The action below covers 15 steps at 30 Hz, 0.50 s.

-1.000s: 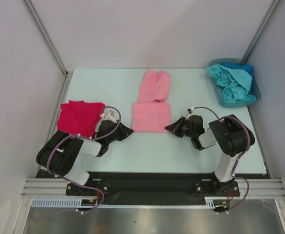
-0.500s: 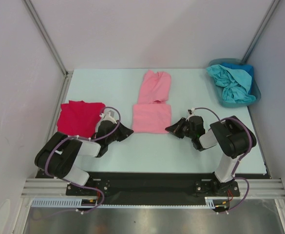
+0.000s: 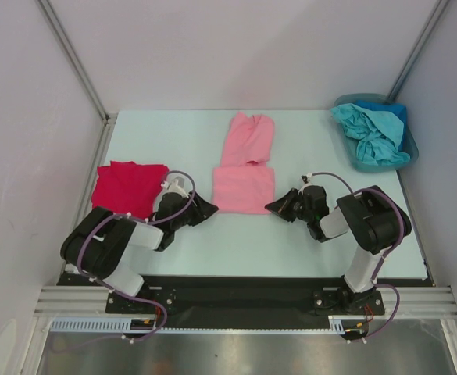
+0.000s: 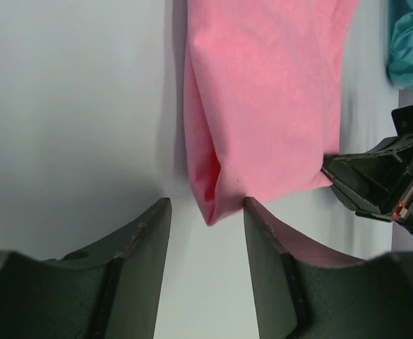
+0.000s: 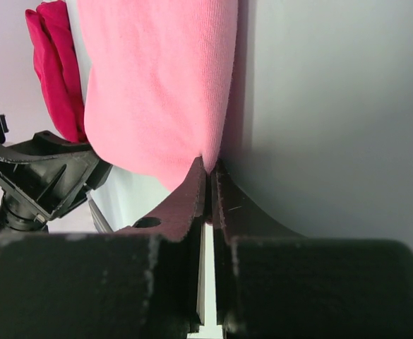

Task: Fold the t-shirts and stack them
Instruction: Fold the tshirt

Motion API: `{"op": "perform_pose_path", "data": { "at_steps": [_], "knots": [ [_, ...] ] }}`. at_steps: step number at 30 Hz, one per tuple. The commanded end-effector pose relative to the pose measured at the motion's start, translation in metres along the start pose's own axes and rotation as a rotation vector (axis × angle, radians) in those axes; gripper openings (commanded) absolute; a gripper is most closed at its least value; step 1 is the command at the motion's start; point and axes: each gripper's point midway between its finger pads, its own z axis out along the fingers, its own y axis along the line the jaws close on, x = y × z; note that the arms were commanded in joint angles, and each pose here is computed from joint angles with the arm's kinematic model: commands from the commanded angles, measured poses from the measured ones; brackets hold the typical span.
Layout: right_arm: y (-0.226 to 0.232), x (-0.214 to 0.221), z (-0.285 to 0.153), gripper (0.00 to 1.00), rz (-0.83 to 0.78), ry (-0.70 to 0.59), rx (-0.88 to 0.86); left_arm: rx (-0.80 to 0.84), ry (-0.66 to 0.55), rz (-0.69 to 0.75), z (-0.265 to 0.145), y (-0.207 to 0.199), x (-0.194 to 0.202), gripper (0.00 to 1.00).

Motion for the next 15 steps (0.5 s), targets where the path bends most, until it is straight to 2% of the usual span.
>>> {"op": "perform_pose_path", "data": {
  "at_steps": [1, 5, 8, 11, 12, 15],
  "knots": [
    [-0.009, 0.006, 0.000, 0.00, -0.003, 0.019, 0.036, 0.042, -0.032, -0.003, 0.014, -0.014, -0.015, 0.52],
    [-0.009, 0.004, 0.000, 0.00, -0.006, 0.017, 0.035, 0.067, -0.026, -0.018, 0.026, -0.022, -0.019, 0.52],
    [-0.009, 0.003, 0.000, 0.00, -0.005, 0.014, 0.036, 0.075, -0.015, -0.021, 0.031, -0.025, -0.018, 0.47],
    [-0.009, 0.001, 0.000, 0.00, -0.008, 0.014, 0.039, 0.074, -0.010, -0.024, 0.029, -0.023, -0.015, 0.28],
    [-0.009, 0.001, 0.000, 0.00, -0.008, 0.014, 0.039, 0.074, -0.010, -0.024, 0.027, -0.022, -0.015, 0.16],
    [-0.010, 0.001, 0.000, 0.00, -0.005, 0.016, 0.039, 0.071, -0.015, -0.022, 0.021, -0.019, -0.012, 0.00]
  ]
}}
